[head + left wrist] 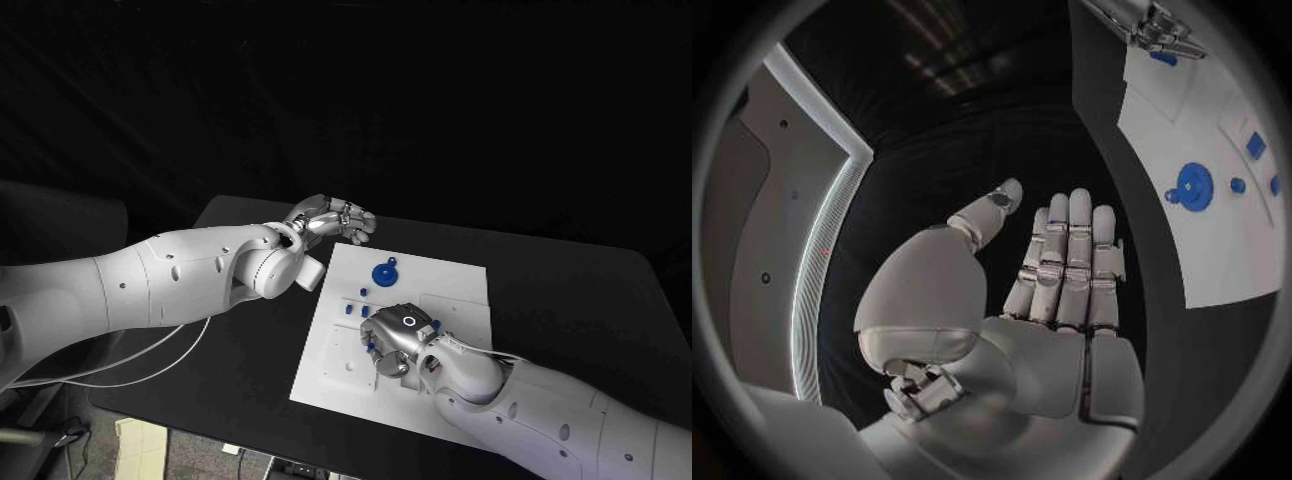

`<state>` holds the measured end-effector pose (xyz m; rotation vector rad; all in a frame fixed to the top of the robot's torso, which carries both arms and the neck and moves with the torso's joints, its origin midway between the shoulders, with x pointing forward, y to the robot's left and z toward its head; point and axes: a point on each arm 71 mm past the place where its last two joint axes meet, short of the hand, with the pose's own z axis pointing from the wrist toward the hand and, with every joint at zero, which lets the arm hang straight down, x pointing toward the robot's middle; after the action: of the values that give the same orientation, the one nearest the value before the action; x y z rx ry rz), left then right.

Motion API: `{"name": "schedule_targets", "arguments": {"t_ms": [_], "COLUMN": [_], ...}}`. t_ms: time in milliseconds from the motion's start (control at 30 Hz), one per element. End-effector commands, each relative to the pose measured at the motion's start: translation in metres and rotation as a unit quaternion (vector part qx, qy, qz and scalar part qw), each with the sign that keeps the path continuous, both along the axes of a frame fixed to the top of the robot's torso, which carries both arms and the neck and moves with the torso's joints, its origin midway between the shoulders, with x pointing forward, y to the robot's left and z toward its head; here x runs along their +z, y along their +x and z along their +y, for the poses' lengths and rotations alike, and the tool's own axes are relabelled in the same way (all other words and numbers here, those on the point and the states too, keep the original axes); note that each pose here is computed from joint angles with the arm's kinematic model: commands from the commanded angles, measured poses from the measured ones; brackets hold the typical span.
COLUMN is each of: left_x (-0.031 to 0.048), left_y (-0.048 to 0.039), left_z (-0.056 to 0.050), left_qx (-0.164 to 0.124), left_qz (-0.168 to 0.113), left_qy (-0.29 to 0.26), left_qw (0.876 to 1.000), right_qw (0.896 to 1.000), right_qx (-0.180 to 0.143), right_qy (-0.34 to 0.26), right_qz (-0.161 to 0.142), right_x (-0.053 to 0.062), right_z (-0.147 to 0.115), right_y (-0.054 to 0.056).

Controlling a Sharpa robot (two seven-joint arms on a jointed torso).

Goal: Assemble the parts on the task board

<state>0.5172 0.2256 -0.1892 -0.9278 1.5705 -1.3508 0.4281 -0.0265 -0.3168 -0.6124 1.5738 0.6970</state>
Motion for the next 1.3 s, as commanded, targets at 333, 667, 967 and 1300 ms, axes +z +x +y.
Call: {"name": "schedule_targets", "arguments": {"t_ms": [333, 667, 967, 1300], "left_x": [0.0017, 0.0018, 0.0023, 0.002], "left_y": [-0.0001, -0.0001, 0.0002, 0.0002], "left_z": [-0.002, -0.0032, -0.0036, -0.0045], "left_qx": [-0.005, -0.006, -0.006, -0.009], "left_qz": [-0.003, -0.003, -0.003, -0.001], "left_qy": [-0.006, -0.006, -0.006, -0.006], "left_qw": [1.0, 1.0, 1.0, 1.0], "right_qw": [1.0, 0.999, 0.999, 0.999], "right_qx": [0.006, 0.012, 0.019, 0.014], "right_qy": [-0.022, -0.033, -0.04, -0.038], "right_qz": [0.001, 0.004, 0.01, 0.014], "right_x": [-0.0048, -0.0081, -0.0095, -0.011], "right_z": [0.0002, 0.0041, 0.0088, 0.0078], "right_y": [0.0004, -0.0022, -0.0058, -0.0046]}}
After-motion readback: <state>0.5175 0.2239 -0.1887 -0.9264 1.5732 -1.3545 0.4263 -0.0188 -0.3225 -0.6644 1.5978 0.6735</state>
